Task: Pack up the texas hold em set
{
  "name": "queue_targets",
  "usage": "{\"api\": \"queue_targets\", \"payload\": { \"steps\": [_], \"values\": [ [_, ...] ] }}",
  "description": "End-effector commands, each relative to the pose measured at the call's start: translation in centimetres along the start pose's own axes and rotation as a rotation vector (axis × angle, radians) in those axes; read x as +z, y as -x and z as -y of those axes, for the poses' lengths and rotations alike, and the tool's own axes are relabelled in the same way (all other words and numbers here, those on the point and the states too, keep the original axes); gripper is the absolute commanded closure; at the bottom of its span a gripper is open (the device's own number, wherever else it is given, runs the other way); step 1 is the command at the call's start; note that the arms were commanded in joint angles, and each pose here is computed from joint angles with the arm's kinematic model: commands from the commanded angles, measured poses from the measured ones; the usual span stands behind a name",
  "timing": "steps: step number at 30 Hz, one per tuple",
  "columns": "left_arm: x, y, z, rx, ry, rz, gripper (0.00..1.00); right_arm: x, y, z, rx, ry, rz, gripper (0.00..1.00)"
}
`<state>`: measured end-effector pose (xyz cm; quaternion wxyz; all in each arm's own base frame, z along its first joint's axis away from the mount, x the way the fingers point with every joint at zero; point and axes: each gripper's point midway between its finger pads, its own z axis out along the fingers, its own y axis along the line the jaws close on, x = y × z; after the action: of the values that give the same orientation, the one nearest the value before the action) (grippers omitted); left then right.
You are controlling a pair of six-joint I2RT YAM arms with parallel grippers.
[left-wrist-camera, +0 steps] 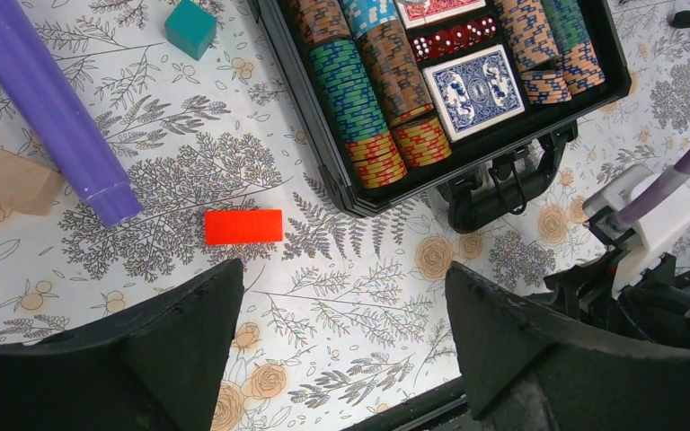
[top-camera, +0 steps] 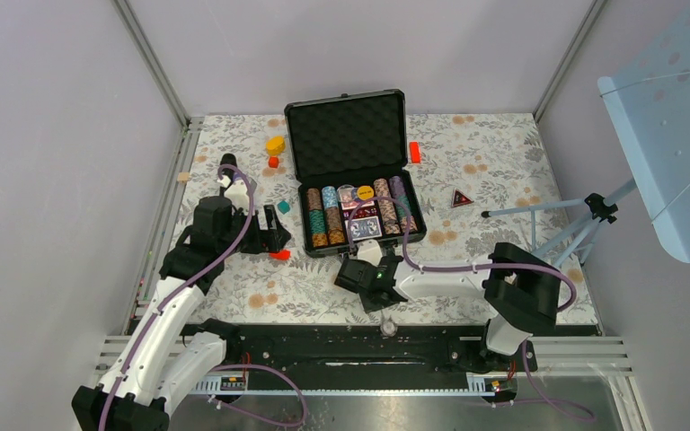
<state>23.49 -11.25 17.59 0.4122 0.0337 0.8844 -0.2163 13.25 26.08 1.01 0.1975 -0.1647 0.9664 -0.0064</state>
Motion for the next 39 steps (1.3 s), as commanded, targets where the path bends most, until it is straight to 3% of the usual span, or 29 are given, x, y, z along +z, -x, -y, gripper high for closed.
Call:
{"api": "queue_targets", "payload": {
  "steps": [1,14,21,30,39],
  "values": [
    [0.3,0.8,0.0,0.015,-0.004,0.035,0.18,-0.7,-1.9,0.8,0.017,-0.017,-0.037,0.55],
    [0.3,0.8,0.0,0.015,-0.002,0.035,0.18,-1.7,-0.1,0.7,0.052,-0.004,0.046,0.53],
    [0.3,0.7,0.0,0.014,-0.007,0.032,0.18,-3.6,2.1,2.7,0.109,-0.023,0.168,0.41],
    [0.3,0.7,0.1,0.015,-0.009,0.034,0.18,-0.4,0.4,6.5,0.236,-0.026,0.071,0.52],
    [0.3,0.7,0.1,0.015,-0.011,0.032,0.17,0.8,-1.7,5.7,0.257,0.022,0.003,0.55]
  ]
}}
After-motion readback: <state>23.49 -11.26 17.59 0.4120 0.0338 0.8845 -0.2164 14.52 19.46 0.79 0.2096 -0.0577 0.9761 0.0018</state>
